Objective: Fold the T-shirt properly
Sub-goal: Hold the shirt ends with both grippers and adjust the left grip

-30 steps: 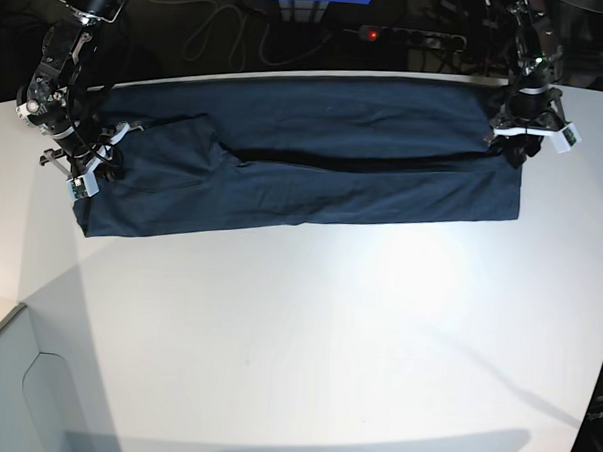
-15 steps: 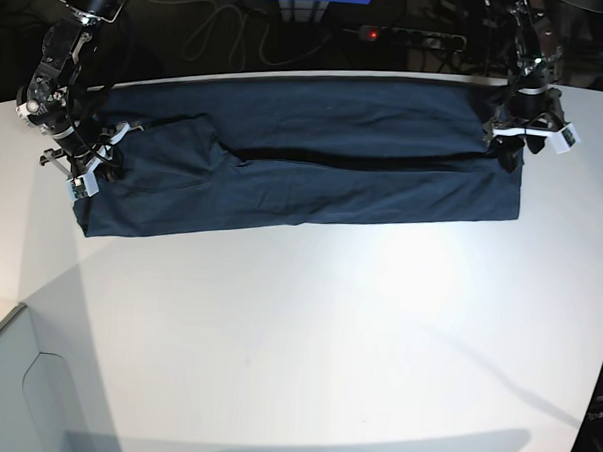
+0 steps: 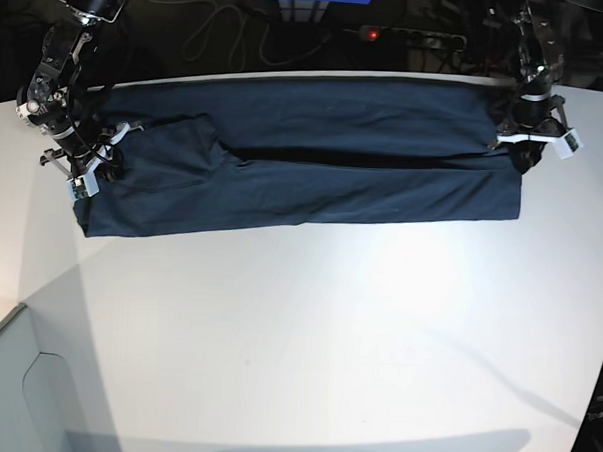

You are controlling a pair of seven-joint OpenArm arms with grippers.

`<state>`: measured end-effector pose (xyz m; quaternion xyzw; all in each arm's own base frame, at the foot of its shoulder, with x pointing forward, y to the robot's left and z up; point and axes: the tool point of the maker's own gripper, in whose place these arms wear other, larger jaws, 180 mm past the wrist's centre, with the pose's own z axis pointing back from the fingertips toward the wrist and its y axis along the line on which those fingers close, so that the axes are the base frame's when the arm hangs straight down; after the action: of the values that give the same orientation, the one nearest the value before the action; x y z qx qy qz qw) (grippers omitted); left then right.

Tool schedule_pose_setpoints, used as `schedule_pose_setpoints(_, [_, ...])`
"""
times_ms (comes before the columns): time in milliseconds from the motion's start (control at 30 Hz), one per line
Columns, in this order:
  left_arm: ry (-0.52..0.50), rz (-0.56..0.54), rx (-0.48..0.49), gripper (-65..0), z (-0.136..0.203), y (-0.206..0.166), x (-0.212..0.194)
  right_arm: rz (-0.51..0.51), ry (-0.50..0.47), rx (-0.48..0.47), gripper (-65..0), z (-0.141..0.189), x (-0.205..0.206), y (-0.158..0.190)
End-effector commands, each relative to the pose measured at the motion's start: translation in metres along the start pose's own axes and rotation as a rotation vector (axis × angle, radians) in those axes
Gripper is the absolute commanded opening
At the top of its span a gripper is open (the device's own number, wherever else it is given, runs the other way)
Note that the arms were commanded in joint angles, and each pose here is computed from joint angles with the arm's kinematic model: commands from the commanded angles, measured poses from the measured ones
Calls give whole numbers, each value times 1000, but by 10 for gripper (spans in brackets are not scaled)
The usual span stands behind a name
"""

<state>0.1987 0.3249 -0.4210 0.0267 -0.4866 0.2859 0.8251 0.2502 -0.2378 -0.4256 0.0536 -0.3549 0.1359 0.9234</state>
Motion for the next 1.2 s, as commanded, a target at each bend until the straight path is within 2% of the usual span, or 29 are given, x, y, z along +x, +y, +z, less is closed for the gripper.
schedule_pose_setpoints(0, [38,-5,0,-547,0,0,-6,22,32,-12,-645,2,-3,-5])
schedule_pose_setpoints(167, [30,-5,-9,-560,0,-3,-3,22,30,-12,-645,1,-3,-5])
schedule_pose_setpoints(233, [30,-5,-9,-635,0,-3,-3,22,30,-12,-645,1,-3,-5])
schedule_pose_setpoints(267, [29,-6,-9,-650,0,-4,-3,22,29,-13,-645,1,-2,-5])
schedule_pose_setpoints(433, [12,-8,-12,-650,1,-5,4,23,27,-13,-645,1,-1,-5])
schedule_pose_setpoints(733, [-131,-62,-121,-650,26,-48,59,26,16,-18,-645,0,7,-8])
schedule_pose_setpoints(900, [-170,-75,-155,-650,38,-60,73,28,13,-19,-645,0,8,-8])
schedule_pose_setpoints(1167, [-171,-90,-196,-650,46,-76,73,29,8,-20,-645,-1,11,-9])
